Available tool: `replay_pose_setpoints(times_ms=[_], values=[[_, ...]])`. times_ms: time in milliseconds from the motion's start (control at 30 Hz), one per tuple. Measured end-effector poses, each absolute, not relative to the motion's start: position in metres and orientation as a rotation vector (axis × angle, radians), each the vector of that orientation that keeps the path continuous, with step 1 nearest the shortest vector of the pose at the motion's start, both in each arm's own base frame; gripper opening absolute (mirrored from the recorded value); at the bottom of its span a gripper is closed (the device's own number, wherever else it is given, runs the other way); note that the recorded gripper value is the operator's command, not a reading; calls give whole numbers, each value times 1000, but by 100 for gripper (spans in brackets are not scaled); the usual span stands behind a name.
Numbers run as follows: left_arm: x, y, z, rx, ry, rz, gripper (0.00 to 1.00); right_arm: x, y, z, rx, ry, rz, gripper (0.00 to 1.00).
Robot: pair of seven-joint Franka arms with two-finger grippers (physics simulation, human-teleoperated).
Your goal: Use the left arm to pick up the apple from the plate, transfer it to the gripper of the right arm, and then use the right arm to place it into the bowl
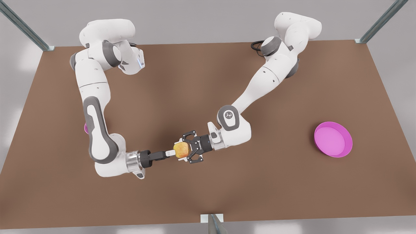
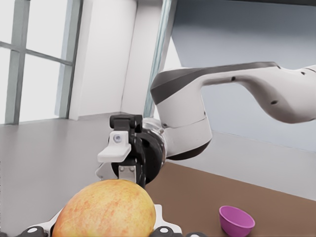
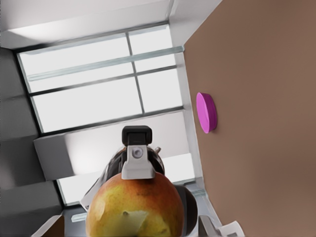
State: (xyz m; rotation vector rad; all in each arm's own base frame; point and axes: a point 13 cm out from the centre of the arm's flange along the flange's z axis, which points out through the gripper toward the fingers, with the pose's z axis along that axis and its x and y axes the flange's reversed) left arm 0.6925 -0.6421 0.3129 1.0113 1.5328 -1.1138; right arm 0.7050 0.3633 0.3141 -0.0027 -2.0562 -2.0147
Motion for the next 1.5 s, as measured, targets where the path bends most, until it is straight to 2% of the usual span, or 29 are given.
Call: replay_pose_setpoints(times_ms=[433,533,600,667,700,733,1000,1133,1233,1267,1333,1367,1500], values=[[695,-640,311,1053,1492,-1055,77,691,398,317,119,-2062,-2076,100],[695,-640,311,1059,1485,-1047,77,692,400,316,131,-2076,-2086,87],[694,-641,311,1064,1481,-1043,77,693,400,315,137,-2084,-2091,84],[694,-641,311,1067,1478,-1039,82,694,400,316,144,-2090,-2097,82],[694,-641,311,1069,1476,-1038,97,694,399,316,147,-2094,-2100,82],[694,-640,311,1070,1475,-1036,99,694,399,316,150,-2096,-2102,82],[696,-640,310,1068,1476,-1016,100,699,367,307,148,-2132,-2089,82],[700,-636,310,1068,1481,-1001,100,686,318,305,169,-2200,-1996,82],[742,-563,274,1227,1584,-761,100,676,272,300,210,-2263,-1897,82],[767,-514,282,1298,1612,-666,100,672,254,298,224,-2285,-1858,82],[810,-388,329,1445,1674,-508,100,661,222,293,258,-2325,-1770,82],[813,-332,354,1543,1722,-430,100,653,205,288,269,-2340,-1719,82],[761,-160,441,1752,2114,-136,100,625,132,271,316,-2404,-1517,82]])
